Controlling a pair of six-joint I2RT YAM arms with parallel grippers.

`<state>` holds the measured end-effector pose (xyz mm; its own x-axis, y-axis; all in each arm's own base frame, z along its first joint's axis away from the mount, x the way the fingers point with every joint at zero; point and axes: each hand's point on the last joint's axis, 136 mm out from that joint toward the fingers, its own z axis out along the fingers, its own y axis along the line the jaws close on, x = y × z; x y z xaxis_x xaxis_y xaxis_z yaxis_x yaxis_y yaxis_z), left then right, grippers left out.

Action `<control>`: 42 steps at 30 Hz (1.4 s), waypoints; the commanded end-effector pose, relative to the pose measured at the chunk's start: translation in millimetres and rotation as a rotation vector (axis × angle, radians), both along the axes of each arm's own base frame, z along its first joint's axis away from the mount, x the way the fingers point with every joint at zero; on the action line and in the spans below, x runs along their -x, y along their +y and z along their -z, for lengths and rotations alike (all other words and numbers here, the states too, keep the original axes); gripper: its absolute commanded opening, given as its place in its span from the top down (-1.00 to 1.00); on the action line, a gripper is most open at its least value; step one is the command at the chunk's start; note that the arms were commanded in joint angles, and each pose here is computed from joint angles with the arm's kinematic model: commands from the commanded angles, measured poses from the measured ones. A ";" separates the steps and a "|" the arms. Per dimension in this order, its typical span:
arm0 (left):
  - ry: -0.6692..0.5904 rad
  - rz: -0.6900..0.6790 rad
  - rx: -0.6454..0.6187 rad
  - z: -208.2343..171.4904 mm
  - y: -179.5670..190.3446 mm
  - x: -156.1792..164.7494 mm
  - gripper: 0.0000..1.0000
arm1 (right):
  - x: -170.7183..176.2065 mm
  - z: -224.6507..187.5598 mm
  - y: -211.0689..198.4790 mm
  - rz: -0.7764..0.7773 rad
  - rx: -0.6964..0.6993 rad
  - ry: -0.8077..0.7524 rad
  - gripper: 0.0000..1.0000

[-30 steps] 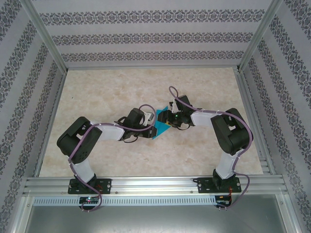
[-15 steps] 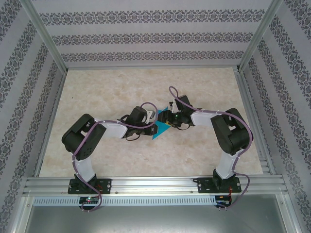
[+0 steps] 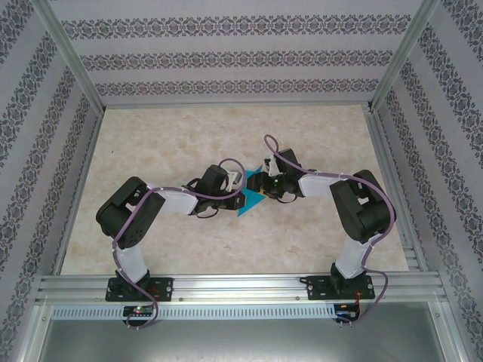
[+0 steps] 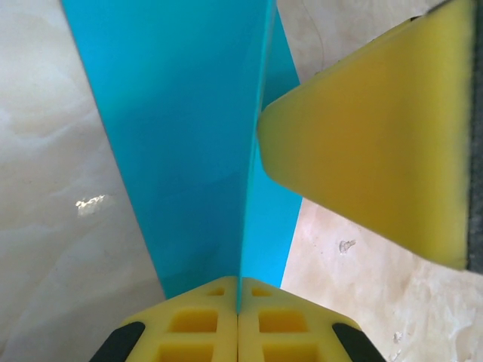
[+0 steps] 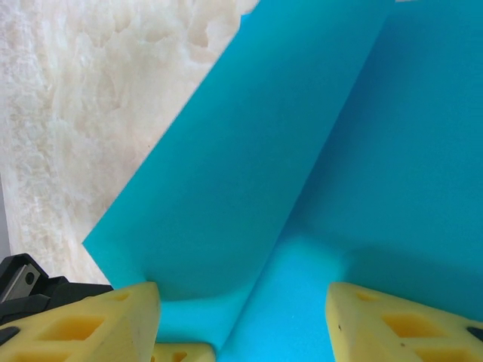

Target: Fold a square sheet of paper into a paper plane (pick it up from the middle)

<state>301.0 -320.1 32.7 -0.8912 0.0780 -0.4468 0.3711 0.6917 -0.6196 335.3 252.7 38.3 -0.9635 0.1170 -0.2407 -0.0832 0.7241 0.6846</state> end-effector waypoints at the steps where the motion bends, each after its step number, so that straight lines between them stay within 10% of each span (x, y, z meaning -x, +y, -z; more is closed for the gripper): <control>1: 0.002 -0.003 0.054 -2.0 -3.3 -3.4 0.87 | -0.4 -11.7 1.3 -0.027 -0.022 -0.043 -0.19; 24: 0.061 0.022 0.047 11.2 -7.4 -0.1 0.84 | -4.7 6.5 -11.6 0.014 0.075 -0.004 -0.18; 42: 0.061 -0.023 0.009 -12.7 22.8 6.8 0.28 | 8.2 38.7 -23.0 0.004 0.240 0.098 -0.21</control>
<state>295.3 -313.7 38.9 -0.9195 0.0663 -0.3875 0.3312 0.6617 -0.6727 337.0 243.2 27.3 -0.9735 0.0953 -0.2081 -0.0476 0.8049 0.5915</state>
